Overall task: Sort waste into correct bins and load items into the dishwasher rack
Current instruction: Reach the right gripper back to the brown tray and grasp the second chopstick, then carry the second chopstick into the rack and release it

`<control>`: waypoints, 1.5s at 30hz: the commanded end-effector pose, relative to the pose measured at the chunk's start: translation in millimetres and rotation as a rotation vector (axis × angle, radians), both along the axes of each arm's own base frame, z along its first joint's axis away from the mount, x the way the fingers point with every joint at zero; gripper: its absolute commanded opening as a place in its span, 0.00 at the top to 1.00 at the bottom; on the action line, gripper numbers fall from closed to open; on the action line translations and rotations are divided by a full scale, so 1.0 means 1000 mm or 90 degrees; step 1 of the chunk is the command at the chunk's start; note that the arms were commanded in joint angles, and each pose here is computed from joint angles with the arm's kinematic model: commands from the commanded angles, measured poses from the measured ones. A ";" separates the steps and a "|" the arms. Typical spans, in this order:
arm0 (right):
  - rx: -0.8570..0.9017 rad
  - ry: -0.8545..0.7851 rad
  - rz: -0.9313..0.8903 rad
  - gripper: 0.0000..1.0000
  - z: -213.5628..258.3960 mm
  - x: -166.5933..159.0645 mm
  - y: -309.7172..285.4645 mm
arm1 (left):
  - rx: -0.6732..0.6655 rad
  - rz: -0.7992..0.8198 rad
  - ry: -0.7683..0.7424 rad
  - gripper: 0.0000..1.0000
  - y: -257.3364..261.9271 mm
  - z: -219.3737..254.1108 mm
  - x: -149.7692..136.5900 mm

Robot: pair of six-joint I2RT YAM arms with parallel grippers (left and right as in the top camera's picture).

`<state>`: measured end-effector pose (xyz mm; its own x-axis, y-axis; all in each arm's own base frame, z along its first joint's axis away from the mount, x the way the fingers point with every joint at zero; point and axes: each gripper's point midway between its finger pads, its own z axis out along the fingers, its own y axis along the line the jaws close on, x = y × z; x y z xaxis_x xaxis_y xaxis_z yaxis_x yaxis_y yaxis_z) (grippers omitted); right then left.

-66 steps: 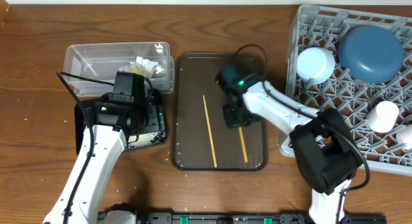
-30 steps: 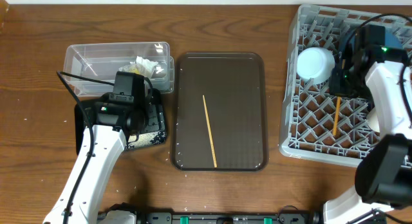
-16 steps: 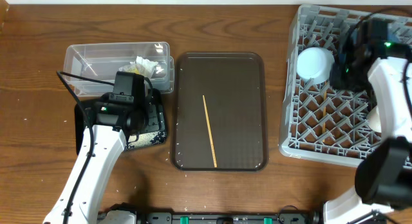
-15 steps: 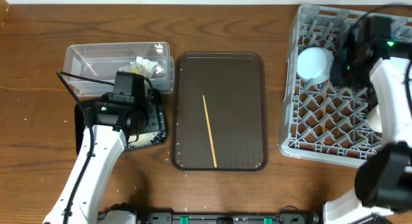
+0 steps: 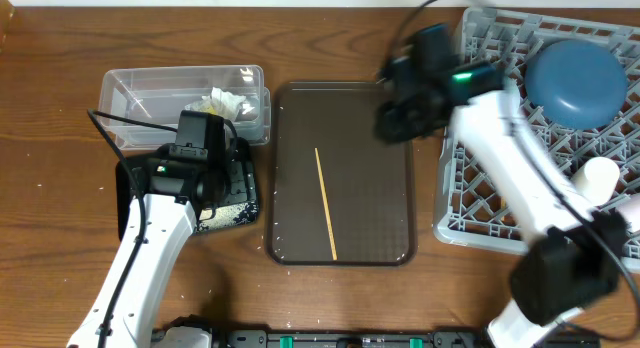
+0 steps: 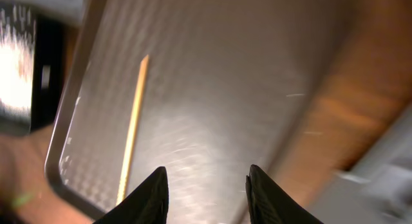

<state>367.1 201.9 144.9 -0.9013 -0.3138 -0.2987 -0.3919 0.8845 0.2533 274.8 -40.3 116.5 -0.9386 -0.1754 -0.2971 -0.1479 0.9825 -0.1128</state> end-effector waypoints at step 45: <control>-0.136 -0.079 -0.247 0.99 0.049 0.035 -0.170 | 0.001 0.007 -0.003 0.20 0.002 0.001 0.000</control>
<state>403.8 60.7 205.4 -0.9109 0.0042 -0.4126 -0.0323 0.9962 0.0814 274.9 -40.3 116.6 -0.9385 -0.1754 -0.2975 -0.1479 0.9825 -0.1129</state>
